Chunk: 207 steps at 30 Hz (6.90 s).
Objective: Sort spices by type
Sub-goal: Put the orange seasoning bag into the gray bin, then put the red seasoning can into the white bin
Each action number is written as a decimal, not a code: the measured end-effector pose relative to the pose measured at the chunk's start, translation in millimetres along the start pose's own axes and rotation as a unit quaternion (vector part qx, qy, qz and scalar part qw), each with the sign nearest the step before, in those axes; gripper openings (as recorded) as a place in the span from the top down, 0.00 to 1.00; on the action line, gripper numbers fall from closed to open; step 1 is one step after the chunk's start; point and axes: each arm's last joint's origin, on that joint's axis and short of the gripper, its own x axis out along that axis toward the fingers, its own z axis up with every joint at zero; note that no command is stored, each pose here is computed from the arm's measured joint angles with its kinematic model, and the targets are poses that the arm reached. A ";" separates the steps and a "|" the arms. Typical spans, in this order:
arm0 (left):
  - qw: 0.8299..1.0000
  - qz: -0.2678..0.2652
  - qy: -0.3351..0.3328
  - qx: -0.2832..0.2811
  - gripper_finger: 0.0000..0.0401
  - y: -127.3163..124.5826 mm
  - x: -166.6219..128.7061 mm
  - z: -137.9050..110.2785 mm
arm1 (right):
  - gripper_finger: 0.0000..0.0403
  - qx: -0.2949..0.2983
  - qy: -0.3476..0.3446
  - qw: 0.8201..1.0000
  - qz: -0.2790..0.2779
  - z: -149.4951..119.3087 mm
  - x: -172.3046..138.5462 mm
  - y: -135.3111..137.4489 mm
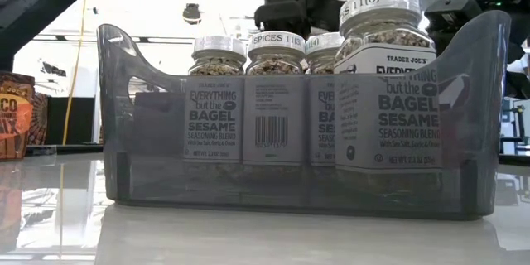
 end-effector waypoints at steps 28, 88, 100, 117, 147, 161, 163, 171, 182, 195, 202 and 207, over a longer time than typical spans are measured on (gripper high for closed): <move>0.998 0.019 -0.045 -0.039 0.78 7.5 -26.3 -2.5 | 0.29 0.000 0.000 1.000 0.001 0.0 0.1 0.1; 0.914 0.039 -0.350 -0.202 0.78 -43.1 -85.8 -208.4 | 0.13 0.005 -0.029 1.000 -0.005 12.1 3.5 -1.0; 0.907 0.028 -0.351 -0.230 0.78 -48.1 -90.6 -252.2 | 0.06 0.071 -0.044 0.996 -0.008 22.0 6.1 -2.9; 0.908 0.018 -0.356 -0.220 0.78 -50.3 -97.5 -261.2 | 0.06 -0.018 0.004 0.989 -0.148 67.9 -36.9 72.4; 0.836 -0.081 -0.498 -0.217 0.78 -77.5 -61.6 -326.4 | 0.06 -0.033 0.273 0.943 -0.186 -91.5 -76.8 156.7; 0.833 -0.097 -0.495 -0.228 0.78 -78.0 -61.6 -326.4 | 0.06 -0.368 0.362 0.847 -0.123 -152.2 -49.2 153.6; 0.831 -0.100 -0.495 -0.232 0.78 -78.0 -61.6 -326.3 | 0.06 -0.393 0.365 0.833 -0.133 -157.3 -44.9 150.7; 0.831 -0.102 -0.495 -0.234 0.78 -78.0 -61.7 -326.3 | 0.06 -0.416 0.367 0.816 -0.164 -163.3 -33.8 138.7; 0.830 -0.101 -0.495 -0.235 0.78 -77.9 -61.8 -326.3 | 0.17 -0.397 0.362 0.825 -0.175 -180.2 -24.2 118.9; 0.820 -0.101 -0.511 -0.237 0.78 -77.2 -64.9 -324.6 | 0.42 -0.357 0.338 0.851 -0.183 -157.0 -13.4 121.8; 0.820 -0.101 -0.511 -0.236 0.78 -77.2 -64.9 -324.7 | 0.42 -0.273 0.173 0.936 -0.139 -95.9 -43.3 133.4; 0.824 -0.092 -0.513 -0.222 0.78 -77.2 -64.9 -324.7 | 0.42 -0.232 0.056 0.964 -0.115 -43.8 -61.7 132.9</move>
